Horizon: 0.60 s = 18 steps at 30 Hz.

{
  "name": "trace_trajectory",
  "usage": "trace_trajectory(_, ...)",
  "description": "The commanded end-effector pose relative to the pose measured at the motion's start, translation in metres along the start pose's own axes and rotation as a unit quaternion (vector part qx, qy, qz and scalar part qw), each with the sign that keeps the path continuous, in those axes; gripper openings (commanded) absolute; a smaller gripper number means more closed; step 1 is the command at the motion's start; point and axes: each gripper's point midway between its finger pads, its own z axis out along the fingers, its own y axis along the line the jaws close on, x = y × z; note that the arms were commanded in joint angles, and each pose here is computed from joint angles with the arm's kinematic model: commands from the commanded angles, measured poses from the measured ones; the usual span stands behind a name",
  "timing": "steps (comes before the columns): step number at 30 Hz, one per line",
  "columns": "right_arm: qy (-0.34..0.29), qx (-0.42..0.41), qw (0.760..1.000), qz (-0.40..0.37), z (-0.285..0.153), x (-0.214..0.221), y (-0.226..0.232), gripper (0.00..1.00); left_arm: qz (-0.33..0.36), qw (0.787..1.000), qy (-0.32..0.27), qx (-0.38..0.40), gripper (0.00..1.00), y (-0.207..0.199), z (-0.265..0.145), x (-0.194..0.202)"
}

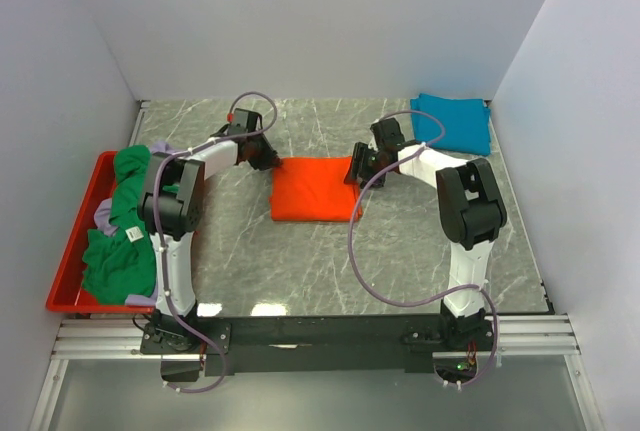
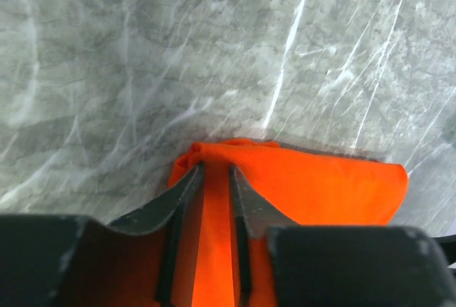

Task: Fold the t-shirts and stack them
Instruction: Neatly place the folded tshirt to the corner

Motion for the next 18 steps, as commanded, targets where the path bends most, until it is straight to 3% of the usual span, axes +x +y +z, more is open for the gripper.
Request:
trace_trajectory(1, 0.010, 0.017, 1.000, 0.004, 0.016, 0.012, -0.001, 0.61, 0.014, 1.000, -0.027, 0.003, 0.27, -0.014, -0.028, -0.020)
trace_trajectory(5, 0.013, 0.035, 0.999, 0.008, 0.024, 0.019, 0.001, 0.56, 0.021, 0.999, -0.037, 0.001, 0.29, -0.021, -0.039, -0.028)
trace_trajectory(9, 0.012, 0.034, 0.999, 0.016, 0.027, 0.021, 0.003, 0.39, 0.018, 0.998, -0.058, 0.007, 0.31, -0.032, -0.062, -0.037)
trace_trajectory(11, 0.012, 0.041, 0.999, 0.011, 0.028, 0.023, 0.005, 0.36, 0.015, 0.998, -0.059, 0.007, 0.33, -0.036, -0.072, -0.036)
trace_trajectory(13, 0.008, 0.045, 0.999, 0.007, 0.028, 0.020, 0.007, 0.28, 0.017, 0.997, -0.066, 0.019, 0.33, -0.047, -0.091, -0.035)
trace_trajectory(17, -0.004, 0.070, 0.998, -0.009, 0.027, 0.011, 0.003, 0.00, 0.037, 0.996, -0.069, 0.040, 0.34, -0.063, -0.128, -0.021)
trace_trajectory(18, -0.007, 0.082, 0.997, -0.011, 0.026, 0.008, -0.001, 0.00, 0.047, 0.995, -0.069, 0.052, 0.34, -0.066, -0.143, -0.010)
